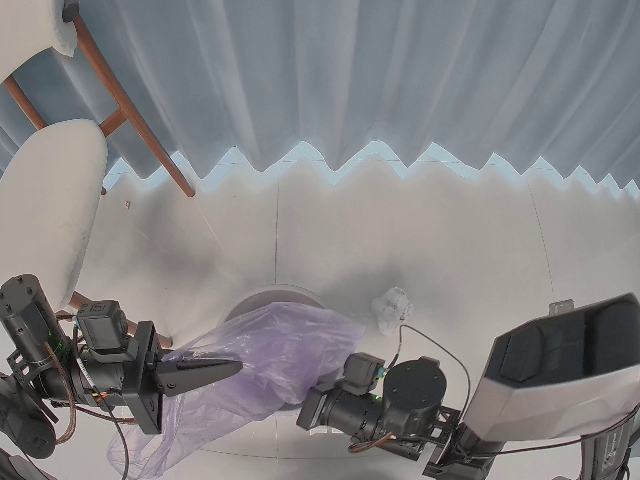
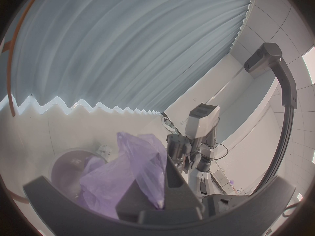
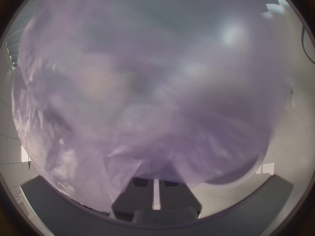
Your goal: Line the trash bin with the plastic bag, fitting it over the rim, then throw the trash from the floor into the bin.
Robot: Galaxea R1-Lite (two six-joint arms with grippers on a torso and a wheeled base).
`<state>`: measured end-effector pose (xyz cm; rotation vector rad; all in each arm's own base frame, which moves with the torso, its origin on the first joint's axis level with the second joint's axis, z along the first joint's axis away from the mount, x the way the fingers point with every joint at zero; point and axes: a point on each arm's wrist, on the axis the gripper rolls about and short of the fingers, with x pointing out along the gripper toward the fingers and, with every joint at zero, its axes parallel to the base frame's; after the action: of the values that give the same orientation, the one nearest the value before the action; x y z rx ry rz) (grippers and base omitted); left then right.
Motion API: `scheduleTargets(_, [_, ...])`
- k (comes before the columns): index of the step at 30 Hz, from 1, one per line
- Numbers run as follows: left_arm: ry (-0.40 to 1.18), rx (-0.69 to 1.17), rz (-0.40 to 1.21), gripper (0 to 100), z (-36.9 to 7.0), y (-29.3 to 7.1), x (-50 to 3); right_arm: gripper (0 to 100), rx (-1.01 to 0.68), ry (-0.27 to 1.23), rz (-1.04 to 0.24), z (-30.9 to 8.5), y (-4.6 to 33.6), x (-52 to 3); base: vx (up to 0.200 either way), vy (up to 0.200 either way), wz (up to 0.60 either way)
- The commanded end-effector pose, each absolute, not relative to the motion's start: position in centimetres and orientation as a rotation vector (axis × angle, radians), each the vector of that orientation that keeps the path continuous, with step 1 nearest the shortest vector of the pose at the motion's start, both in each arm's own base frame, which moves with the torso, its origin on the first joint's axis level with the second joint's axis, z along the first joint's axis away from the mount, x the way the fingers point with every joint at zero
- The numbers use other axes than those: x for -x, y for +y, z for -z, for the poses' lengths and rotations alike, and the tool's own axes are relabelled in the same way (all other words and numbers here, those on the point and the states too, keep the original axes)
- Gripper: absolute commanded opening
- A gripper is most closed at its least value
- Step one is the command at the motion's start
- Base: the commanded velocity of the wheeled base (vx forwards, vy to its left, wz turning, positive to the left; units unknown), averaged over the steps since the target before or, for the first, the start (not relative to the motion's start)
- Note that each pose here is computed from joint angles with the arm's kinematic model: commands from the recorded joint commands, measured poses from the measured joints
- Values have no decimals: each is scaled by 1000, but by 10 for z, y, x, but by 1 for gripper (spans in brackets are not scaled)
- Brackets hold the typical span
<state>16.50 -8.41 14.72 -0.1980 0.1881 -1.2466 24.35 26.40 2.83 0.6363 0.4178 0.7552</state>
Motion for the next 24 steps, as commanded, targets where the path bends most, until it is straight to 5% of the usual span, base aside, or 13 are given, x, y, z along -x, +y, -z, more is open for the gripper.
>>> scheduleTargets(1, [212,206,1240,0,-143,-86,-171,0,-607,475,-815,-10,285,-232,0,0,0])
scheduleTargets(5, [237,212,1235,0,-138,-88,-177,0,-574,511,-770,3,288,-243,0,0,0])
scheduleTargets(9, [270,225,1237,0,-133,-91,-181,0,-555,432,-543,-4,248,-283,0,0,0])
scheduleTargets(12, [284,248,1230,0,-134,-90,-182,0,-524,463,-482,-18,223,-263,0,0,0])
scheduleTargets(19, [275,302,1177,0,-142,-87,-192,0,-428,590,-605,-36,204,-195,0,0,0])
scheduleTargets(24, [285,369,1122,0,-148,-91,-197,0,-330,681,-789,-27,226,-153,0,0,0])
